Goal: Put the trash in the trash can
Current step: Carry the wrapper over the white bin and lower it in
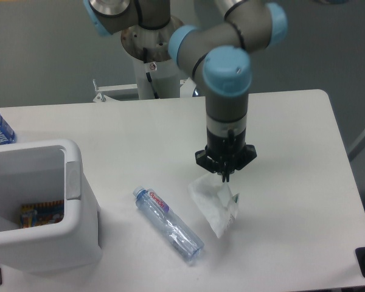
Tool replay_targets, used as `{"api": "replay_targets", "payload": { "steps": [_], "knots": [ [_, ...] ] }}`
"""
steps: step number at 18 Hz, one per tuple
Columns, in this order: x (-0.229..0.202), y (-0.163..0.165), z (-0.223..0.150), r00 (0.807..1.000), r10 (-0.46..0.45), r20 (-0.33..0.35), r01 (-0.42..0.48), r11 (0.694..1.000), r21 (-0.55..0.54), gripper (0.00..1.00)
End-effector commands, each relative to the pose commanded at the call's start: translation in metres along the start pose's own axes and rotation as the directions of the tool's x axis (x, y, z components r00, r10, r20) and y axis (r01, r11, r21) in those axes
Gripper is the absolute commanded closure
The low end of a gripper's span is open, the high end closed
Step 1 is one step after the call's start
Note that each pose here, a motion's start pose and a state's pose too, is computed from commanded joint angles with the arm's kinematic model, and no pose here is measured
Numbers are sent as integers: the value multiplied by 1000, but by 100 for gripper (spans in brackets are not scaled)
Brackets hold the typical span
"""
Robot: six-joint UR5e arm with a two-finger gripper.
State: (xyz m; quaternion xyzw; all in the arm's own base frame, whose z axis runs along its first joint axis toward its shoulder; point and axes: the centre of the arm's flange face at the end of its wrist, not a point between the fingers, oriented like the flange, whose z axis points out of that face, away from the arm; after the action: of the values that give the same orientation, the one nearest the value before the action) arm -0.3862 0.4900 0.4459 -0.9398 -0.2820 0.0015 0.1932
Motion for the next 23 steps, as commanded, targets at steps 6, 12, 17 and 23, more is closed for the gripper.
{"api": "replay_targets", "payload": {
  "steps": [6,12,17,23],
  "knots": [
    [100,-9,-89,991,-107,-75,117,983,143,100],
    [197,18,-133,985,7,-174,26,982,188,100],
    [276,41,-121,961,132,-243,-95,983,160,100],
    [302,50,-101,935,148,-322,-115,986,119,46]
  ]
}}
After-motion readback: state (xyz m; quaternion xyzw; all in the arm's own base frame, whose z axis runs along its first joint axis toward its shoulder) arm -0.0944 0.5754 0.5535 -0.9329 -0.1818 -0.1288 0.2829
